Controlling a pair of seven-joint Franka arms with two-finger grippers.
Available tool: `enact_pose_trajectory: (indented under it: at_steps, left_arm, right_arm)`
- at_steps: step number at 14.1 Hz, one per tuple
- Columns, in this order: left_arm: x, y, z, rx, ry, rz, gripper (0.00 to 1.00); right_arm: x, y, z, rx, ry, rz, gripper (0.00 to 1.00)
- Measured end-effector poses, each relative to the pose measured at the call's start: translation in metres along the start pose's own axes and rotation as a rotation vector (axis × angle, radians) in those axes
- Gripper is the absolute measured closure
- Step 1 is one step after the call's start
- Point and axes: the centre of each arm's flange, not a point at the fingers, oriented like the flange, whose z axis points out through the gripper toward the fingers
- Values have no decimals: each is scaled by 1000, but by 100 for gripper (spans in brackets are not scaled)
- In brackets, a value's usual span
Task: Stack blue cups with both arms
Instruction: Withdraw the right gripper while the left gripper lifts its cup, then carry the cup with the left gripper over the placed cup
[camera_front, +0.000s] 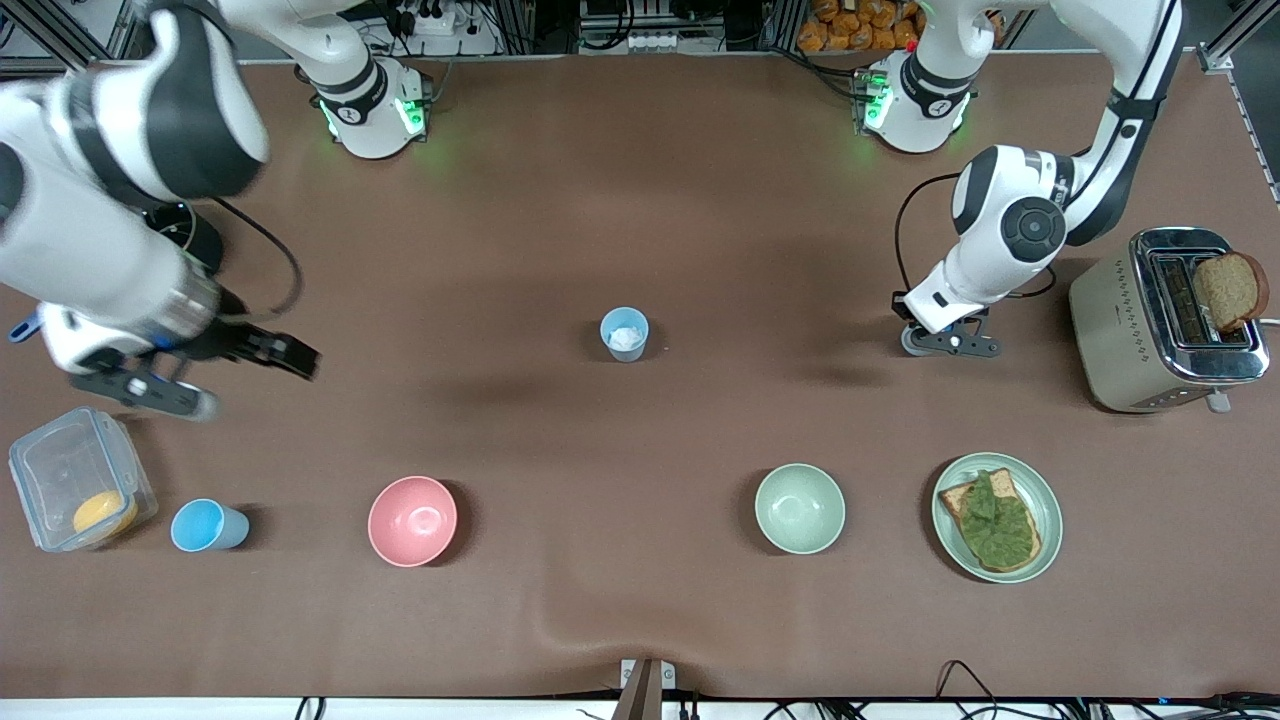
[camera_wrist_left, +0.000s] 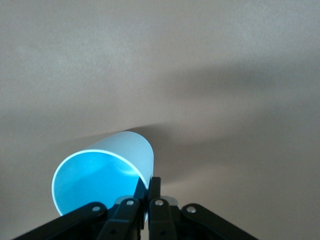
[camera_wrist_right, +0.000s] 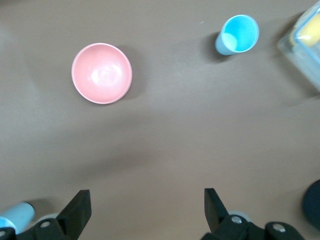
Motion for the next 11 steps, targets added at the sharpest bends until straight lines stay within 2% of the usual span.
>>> enact_pose_trajectory:
  at_steps: [3,7,9,11]
  left_arm:
    - [17,13,-65,12,-47,28,96]
    - [38,86,-164,-31,52,126,96]
    - [36,130,-188,-40,97,176,96]
    - [29,187,-206,-58,130,172,96]
  right_arm:
    - [-7,51,-16,17,12,-85,0]
    - [-14,57,-29,48,25,-102,0]
    - [-17,58,-33,50,29,-102,0]
    - [-18,58,-34,51,27,-102,0]
